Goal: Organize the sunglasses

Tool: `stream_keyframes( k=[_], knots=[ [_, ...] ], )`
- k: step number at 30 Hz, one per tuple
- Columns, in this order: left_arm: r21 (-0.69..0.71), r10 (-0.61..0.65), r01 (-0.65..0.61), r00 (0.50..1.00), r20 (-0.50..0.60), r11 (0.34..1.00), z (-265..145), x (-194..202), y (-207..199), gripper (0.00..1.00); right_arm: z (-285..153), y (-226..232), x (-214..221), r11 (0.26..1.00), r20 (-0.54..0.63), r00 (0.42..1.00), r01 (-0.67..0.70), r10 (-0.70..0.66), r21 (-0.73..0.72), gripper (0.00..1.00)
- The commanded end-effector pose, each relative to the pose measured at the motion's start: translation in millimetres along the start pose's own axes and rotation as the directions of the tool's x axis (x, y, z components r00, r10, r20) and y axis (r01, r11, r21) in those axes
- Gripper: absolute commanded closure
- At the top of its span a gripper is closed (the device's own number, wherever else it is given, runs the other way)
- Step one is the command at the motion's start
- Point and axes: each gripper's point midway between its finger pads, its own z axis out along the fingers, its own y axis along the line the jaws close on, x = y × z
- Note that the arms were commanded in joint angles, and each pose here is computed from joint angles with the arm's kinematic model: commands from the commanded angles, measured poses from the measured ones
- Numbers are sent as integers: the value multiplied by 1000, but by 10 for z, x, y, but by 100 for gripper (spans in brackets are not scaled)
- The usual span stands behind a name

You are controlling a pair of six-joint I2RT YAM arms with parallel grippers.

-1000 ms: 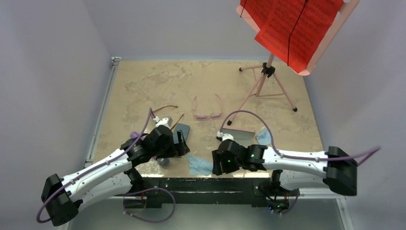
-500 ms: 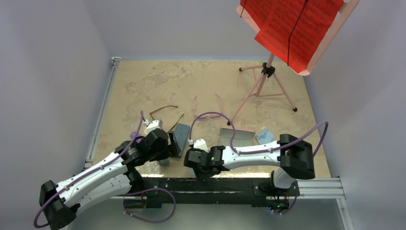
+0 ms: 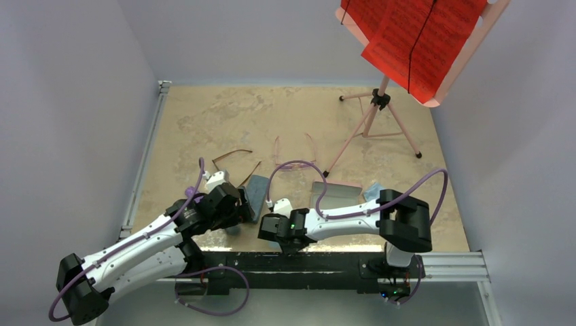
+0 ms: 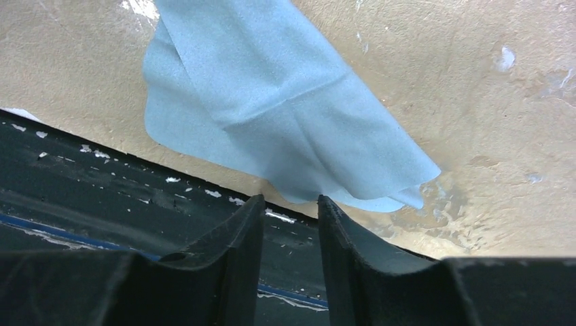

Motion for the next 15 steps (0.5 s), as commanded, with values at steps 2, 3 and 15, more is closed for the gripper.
stream_keyframes(
  k=[2,3,15],
  knots=[
    [-17,-19,19,1000,15,1000,5,-19,30,0,-8,9,-72,1000,30,1000,-1,1,21,66],
    [-15,-19,19,1000,16,1000,-1,-24,25,0,3,0,-61,1000,28,1000,-2,1,24,68],
    [-18,-15,16,1000,19,1000,-28,-46,18,0,66,-53,26,1000,21,1000,-12,12,9,79]
  ],
)
